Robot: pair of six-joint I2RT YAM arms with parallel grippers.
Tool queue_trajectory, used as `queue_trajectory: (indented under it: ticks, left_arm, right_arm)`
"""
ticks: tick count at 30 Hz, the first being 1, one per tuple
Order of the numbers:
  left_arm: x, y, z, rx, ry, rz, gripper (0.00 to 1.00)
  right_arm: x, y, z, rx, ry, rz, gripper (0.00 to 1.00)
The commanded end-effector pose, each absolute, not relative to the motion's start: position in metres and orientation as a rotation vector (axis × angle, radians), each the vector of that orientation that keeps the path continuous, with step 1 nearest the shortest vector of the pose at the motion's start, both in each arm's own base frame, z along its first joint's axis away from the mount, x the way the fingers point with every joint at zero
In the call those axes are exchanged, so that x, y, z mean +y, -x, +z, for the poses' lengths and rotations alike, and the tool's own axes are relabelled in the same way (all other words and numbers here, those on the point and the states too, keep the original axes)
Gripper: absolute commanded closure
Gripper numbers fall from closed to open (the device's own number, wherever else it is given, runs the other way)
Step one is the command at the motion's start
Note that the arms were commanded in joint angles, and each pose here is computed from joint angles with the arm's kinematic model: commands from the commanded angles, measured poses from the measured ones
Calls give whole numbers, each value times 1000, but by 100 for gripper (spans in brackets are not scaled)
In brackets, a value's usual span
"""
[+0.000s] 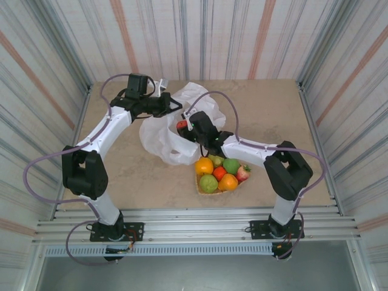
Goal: Place the fruits into the plastic bag
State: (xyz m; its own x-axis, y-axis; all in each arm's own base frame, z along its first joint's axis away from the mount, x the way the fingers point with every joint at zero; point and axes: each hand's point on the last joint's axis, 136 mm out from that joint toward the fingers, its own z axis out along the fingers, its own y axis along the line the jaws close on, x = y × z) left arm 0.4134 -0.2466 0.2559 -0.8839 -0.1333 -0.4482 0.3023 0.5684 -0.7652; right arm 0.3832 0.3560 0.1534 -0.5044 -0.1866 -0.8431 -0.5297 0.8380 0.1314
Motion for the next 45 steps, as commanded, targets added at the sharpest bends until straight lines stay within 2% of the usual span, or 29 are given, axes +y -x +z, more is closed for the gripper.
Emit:
queue_trajectory:
  ticks: [1,4,15,26,34,45]
  left_arm:
    - [-251,-406,268,2301,-168,-1314,99]
    - [-252,-406,265,2307,-162,-1322,99]
    - [-249,-413,250,2336,-121,-1328,99]
    - [-238,-421,244,2347,-68,-1320,99]
    - [-225,-429,238,2357,-21,-1301,99]
    - [-216,-436,219,2389,-36,-1230,99]
  right_arm:
    - [362,-399,155,2151,332,550,44]
    - [370,-405,152,2194,265,572,41]
    - [384,-422,153,2191,87,664,40]
    - [382,-426,151,2238,117,697,18]
    - [375,-401,164,2256,335,663,20]
    - [310,-337,192,2305,580,474,25]
